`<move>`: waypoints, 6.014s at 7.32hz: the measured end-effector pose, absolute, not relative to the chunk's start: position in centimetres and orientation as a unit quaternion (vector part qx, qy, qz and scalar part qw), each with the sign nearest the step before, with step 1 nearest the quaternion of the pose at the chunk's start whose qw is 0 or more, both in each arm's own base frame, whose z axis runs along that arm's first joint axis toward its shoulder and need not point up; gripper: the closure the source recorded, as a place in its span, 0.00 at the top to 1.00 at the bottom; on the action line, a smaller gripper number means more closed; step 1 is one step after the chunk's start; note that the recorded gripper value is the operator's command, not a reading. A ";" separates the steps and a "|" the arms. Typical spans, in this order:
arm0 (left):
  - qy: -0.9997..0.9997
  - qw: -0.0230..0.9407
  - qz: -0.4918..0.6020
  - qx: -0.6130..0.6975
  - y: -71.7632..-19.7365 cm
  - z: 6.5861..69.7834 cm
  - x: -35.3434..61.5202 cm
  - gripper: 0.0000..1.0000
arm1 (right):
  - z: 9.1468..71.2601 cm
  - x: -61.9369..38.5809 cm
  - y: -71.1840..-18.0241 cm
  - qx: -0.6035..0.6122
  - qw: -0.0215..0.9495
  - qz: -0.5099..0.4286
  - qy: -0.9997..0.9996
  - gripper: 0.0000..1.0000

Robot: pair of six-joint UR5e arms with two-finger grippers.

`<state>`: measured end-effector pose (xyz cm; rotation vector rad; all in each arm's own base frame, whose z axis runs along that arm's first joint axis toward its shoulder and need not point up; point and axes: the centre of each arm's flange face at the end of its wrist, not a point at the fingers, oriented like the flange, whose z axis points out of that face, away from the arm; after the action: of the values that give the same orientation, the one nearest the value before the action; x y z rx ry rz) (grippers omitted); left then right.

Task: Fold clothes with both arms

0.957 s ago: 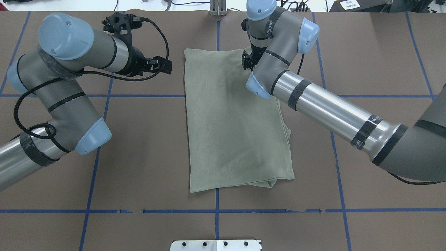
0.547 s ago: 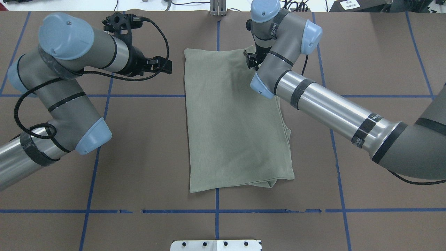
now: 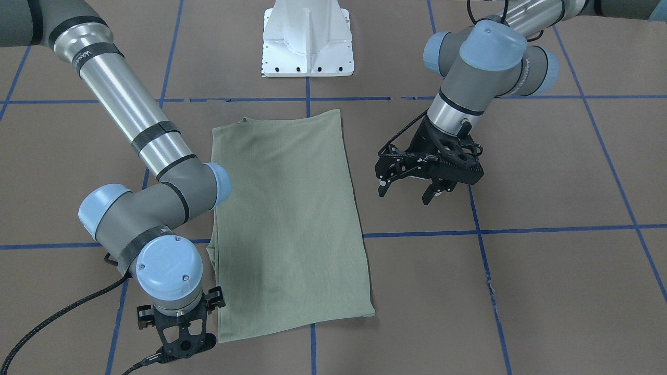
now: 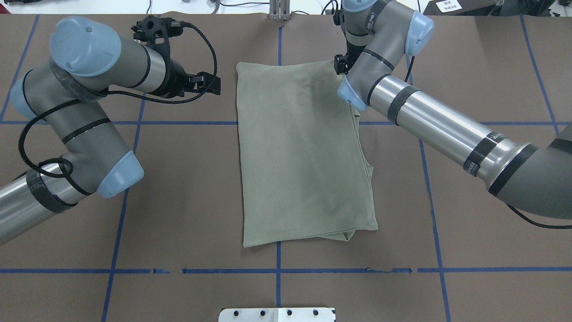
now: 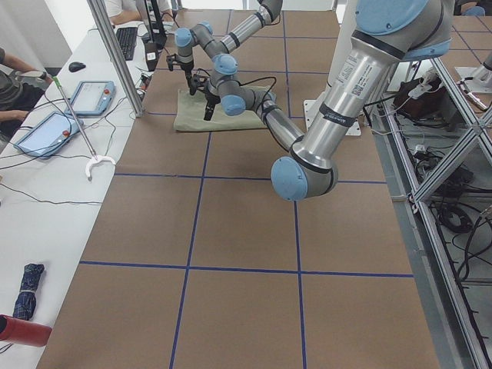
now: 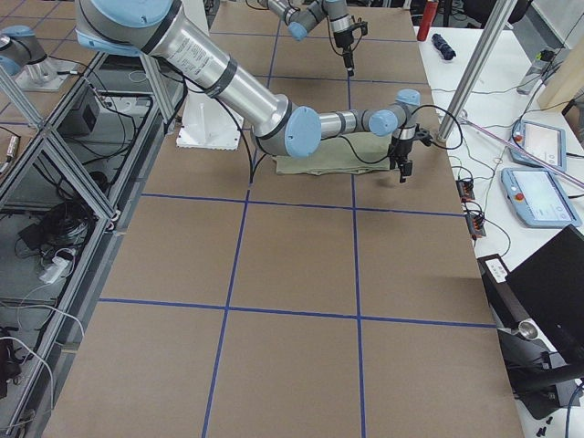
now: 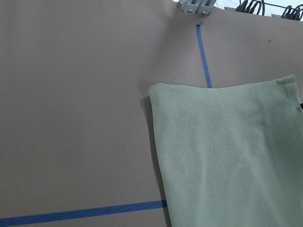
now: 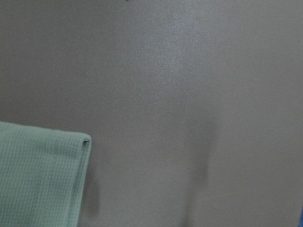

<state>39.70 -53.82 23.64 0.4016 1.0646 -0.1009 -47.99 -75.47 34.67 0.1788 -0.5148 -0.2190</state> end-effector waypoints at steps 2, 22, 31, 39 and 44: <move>0.510 0.838 -0.051 0.187 -53.6 23.7 39.8 1.00 | 31.6 -47.4 -75.1 0.097 0.947 -0.108 -0.286 1.00; 0.492 0.847 -0.194 -0.051 -29.1 24.6 59.4 0.72 | 30.0 -38.1 -46.9 0.030 0.928 -0.080 -0.362 1.00; 0.499 0.843 -0.195 -0.044 -29.2 23.6 59.0 0.00 | 30.0 -38.8 -46.2 0.018 0.930 -0.062 -0.363 1.00; 0.519 0.835 -0.181 -0.044 -28.2 22.4 56.4 0.00 | 27.1 -50.5 -31.8 -0.075 0.912 0.139 -0.379 1.00; 0.524 0.832 -0.179 -0.044 -28.1 21.7 56.5 0.00 | 30.9 -52.6 -31.1 -0.105 0.905 0.207 -0.358 1.00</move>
<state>56.48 -28.13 21.67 -0.0941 1.1109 -0.3798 -52.64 -31.09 30.90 -0.2167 -0.7396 0.4271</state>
